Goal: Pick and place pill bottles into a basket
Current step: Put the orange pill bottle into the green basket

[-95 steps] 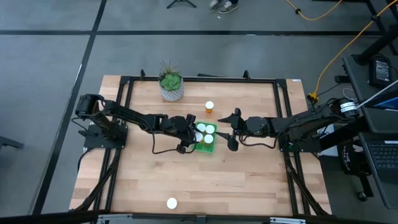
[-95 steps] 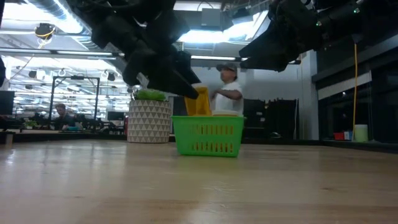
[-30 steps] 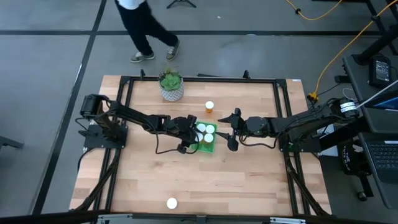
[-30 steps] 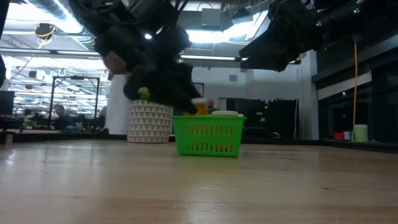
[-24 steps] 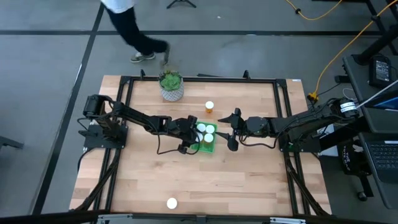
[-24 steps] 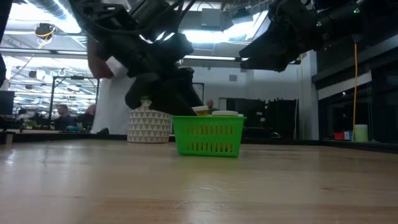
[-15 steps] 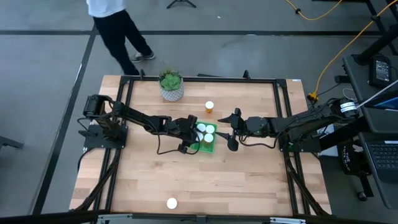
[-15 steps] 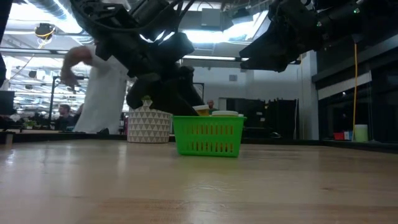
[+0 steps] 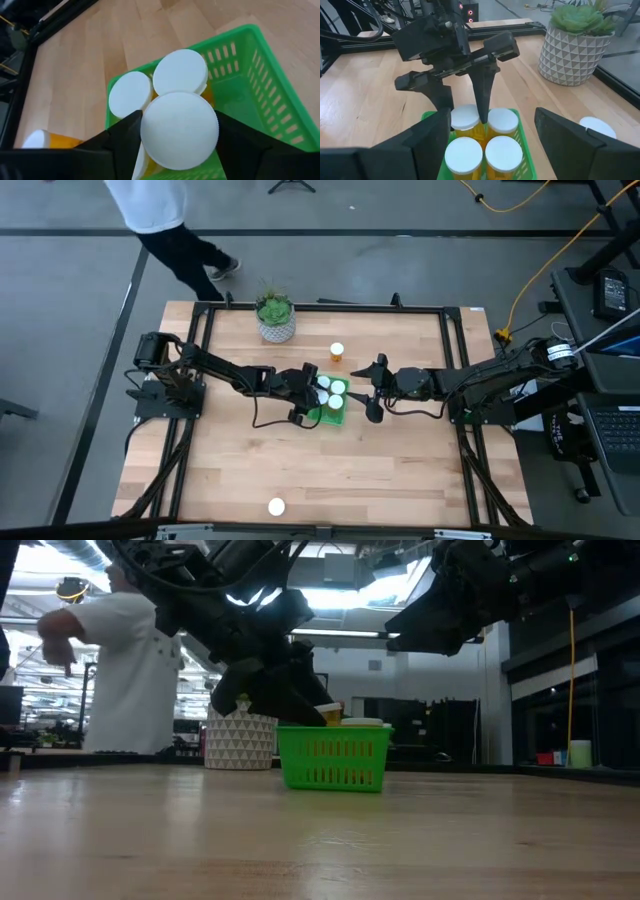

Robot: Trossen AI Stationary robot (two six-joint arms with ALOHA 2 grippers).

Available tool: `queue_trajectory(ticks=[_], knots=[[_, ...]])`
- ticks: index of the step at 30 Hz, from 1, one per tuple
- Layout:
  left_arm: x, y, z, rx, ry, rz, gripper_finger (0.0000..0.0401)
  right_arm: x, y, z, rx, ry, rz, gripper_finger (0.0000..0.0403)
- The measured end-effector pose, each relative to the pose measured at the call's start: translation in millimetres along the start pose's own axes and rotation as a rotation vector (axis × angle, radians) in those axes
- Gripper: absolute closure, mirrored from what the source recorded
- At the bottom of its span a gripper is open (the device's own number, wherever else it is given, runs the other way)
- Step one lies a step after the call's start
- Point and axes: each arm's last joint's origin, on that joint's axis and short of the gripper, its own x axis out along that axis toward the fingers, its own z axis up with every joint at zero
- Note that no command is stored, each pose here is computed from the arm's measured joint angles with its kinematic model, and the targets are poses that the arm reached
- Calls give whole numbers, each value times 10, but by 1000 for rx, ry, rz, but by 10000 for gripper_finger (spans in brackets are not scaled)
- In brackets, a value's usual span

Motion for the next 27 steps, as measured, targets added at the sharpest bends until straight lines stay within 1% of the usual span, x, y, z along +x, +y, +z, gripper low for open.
queue_trajectory(ticks=[17, 27], knots=[[-2, -1, -2, -32, 3, -2, 162, 0, 0, 0, 0, 0, 0, 111], [-3, -3, -4, -32, 6, -3, 162, 0, 0, 0, 1, 0, 0, 111]])
